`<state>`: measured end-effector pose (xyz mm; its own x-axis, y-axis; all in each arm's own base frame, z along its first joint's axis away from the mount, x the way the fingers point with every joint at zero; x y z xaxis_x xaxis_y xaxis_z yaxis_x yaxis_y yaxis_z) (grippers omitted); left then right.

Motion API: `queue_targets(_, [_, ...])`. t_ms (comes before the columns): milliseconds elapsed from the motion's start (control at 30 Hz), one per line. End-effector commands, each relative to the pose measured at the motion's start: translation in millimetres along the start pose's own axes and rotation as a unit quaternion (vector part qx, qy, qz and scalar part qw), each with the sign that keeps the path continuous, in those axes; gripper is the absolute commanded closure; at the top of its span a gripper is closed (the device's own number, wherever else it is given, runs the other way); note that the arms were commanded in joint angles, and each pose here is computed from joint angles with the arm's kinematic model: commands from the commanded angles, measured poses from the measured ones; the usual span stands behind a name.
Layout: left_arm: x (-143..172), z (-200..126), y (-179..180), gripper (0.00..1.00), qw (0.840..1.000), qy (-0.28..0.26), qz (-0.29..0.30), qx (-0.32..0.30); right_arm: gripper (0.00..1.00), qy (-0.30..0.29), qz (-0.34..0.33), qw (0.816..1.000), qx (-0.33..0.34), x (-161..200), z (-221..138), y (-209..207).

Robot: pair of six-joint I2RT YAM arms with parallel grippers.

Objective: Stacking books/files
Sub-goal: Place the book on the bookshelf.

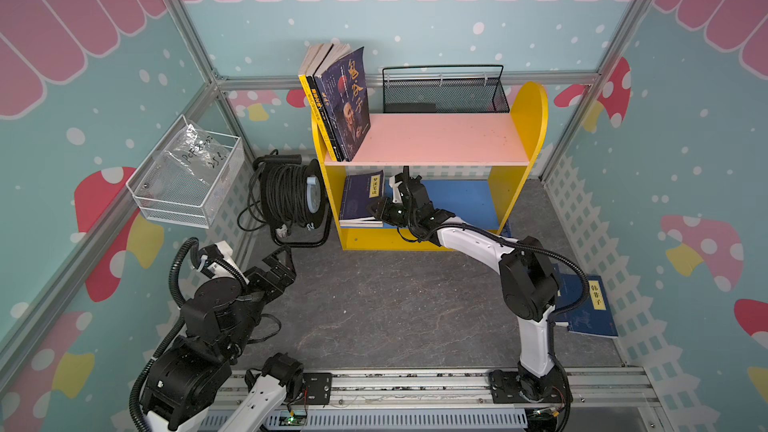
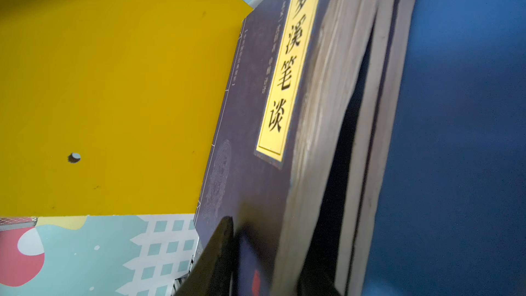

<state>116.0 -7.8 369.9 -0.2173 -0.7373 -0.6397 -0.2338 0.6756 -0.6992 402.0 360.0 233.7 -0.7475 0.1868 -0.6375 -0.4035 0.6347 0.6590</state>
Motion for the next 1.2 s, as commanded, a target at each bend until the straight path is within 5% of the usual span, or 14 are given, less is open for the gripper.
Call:
queue_targets(0, [-1,1,-3,0.01,1.0,0.002,0.006,0.005,0.68,0.02,0.0,1.0,0.021,11,1,-4])
queue_targets(1167, [1,-1,3,0.01,1.0,-0.006,-0.001,0.003,0.67,0.02,-0.015,0.999,0.025,2,13,-3])
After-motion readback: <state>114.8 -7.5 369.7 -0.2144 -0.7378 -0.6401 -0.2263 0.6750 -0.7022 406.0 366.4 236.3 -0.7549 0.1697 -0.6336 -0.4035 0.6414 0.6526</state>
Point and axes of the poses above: each gripper's point midway between its finger pads, its own z axis out along the fingers, its own y axis along the line the jaws close on, x = y × z, the point moved 7 cm from there along -z, back along the fingers, and after that the axes turned 10 degrees about -z, right-handed, at the moved point
